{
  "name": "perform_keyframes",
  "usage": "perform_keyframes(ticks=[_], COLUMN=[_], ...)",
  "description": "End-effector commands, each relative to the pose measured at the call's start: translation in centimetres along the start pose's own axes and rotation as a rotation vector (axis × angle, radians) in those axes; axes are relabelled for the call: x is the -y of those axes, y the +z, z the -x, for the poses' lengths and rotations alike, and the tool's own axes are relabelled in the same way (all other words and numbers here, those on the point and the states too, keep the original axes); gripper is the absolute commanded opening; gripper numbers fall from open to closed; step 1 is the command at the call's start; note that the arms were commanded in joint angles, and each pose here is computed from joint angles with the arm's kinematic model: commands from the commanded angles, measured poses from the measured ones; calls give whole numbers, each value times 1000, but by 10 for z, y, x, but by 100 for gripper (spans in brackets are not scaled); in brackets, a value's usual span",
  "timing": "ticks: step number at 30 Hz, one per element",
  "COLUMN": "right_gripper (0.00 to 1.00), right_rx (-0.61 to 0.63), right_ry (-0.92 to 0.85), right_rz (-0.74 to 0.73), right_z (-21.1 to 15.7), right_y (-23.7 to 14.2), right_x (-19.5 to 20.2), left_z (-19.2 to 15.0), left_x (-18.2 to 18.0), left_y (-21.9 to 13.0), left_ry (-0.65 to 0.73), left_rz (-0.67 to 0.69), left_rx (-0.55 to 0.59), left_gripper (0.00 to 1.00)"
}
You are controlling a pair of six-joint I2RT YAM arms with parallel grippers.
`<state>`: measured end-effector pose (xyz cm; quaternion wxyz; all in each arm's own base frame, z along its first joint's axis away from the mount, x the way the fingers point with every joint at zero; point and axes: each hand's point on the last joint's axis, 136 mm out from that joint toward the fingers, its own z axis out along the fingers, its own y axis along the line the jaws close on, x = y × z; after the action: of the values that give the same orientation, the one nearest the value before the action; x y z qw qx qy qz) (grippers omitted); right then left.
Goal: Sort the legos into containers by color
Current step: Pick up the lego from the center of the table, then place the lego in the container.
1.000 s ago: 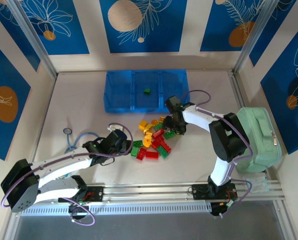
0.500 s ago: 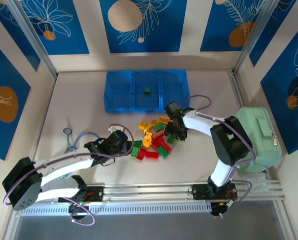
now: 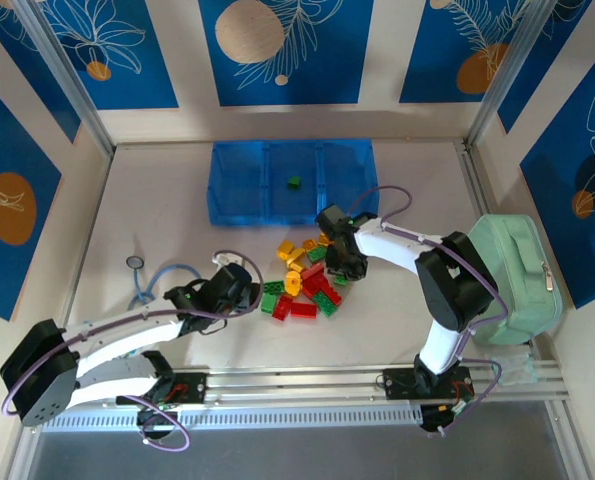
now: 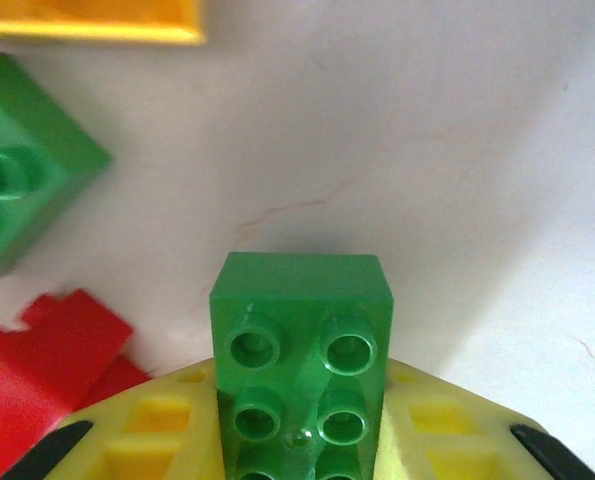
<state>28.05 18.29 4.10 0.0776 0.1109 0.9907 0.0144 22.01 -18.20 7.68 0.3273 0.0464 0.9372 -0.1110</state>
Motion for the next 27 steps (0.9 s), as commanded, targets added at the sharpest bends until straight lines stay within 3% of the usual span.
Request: perform_keyframes(ticks=[1, 6, 11, 18, 27], right_gripper=[28, 26, 26, 26, 26], right_rx=[109, 206, 244, 270, 271], right_ry=[-53, -127, -204, -271, -292], right_rz=[12, 78, 118, 144, 133], right_z=[22, 61, 95, 138, 171], right_y=[-45, -85, -101, -97, -72], right_x=[-14, -48, -84, -127, -156], left_z=[4, 2, 1, -5, -9], left_x=[-1, -4, -9, -19, -26], left_y=[-5, -9, -17, -26, -32], left_ry=[5, 10, 5, -11, -12], left_rz=[-13, -17, -16, -22, -16], left_rx=[45, 50, 56, 66, 70], left_gripper=[66, 65, 65, 65, 65])
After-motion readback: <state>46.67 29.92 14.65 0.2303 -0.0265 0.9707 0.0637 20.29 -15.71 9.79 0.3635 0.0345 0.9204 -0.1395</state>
